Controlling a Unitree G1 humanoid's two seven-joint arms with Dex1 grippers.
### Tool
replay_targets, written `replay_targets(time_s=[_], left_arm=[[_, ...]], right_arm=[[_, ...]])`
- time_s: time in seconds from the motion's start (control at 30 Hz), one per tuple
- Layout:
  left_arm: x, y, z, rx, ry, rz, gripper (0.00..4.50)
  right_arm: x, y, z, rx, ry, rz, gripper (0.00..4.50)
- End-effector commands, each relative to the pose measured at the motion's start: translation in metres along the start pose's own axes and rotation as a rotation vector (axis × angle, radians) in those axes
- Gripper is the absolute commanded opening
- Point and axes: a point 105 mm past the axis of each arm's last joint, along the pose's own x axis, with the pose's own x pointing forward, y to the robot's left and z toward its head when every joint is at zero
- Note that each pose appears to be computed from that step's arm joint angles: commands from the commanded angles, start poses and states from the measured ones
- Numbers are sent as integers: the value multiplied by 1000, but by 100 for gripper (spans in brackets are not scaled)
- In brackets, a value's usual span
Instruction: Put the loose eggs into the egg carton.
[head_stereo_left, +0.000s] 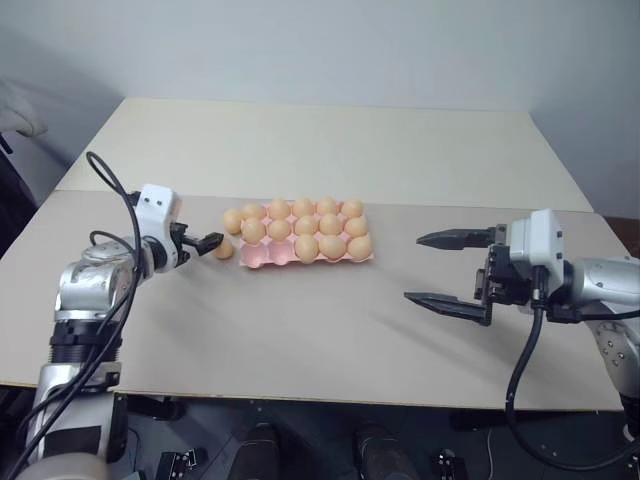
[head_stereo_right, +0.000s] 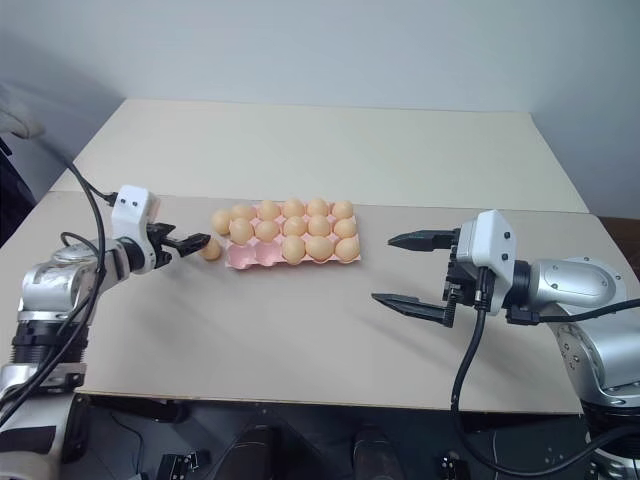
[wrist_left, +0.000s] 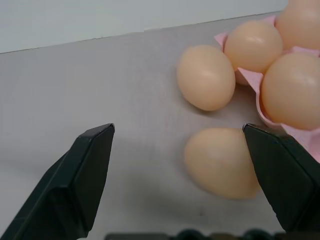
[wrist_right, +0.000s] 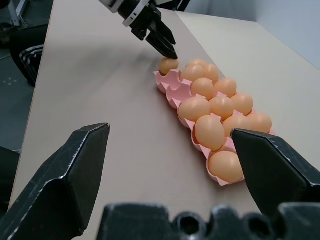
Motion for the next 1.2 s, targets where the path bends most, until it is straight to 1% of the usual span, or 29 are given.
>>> replay_targets(time_s=[0.03, 0.13, 0.4, 0.5, 0.67, 0.83, 0.93, 1.03, 1.1, 1.2], left_arm=[[8, -3, -6, -13, 18, 13, 444], [11, -9, -5, -63, 7, 2, 444], [13, -15, -17, -84, 42, 13, 444], [12, -18, -17, -95, 47, 8, 381], [5, -15, -13, -90, 27, 5, 219], [-9, -10, -4, -69, 0, 2, 219], [-21, -7, 3, -28, -17, -6, 219], [-41, -7, 18, 33, -60, -91, 219], [-61, -12, 29, 84, -108, -214, 219], [-79, -20, 38, 165, -143, -348, 219]], right_arm=[[-3, 0, 15, -62, -29, -13, 450], [-4, 0, 15, -63, -29, -15, 450], [-5, 0, 16, -66, -33, -24, 450], [-3, -1, 17, -68, -38, -24, 450], [-1, -1, 18, -59, -48, -30, 450], [0, -1, 19, -58, -55, -34, 450], [0, 0, 19, -55, -61, -36, 450], [0, 1, 19, -55, -62, -37, 450], [0, 2, 19, -55, -63, -40, 450], [0, 3, 19, -55, -64, -41, 450]])
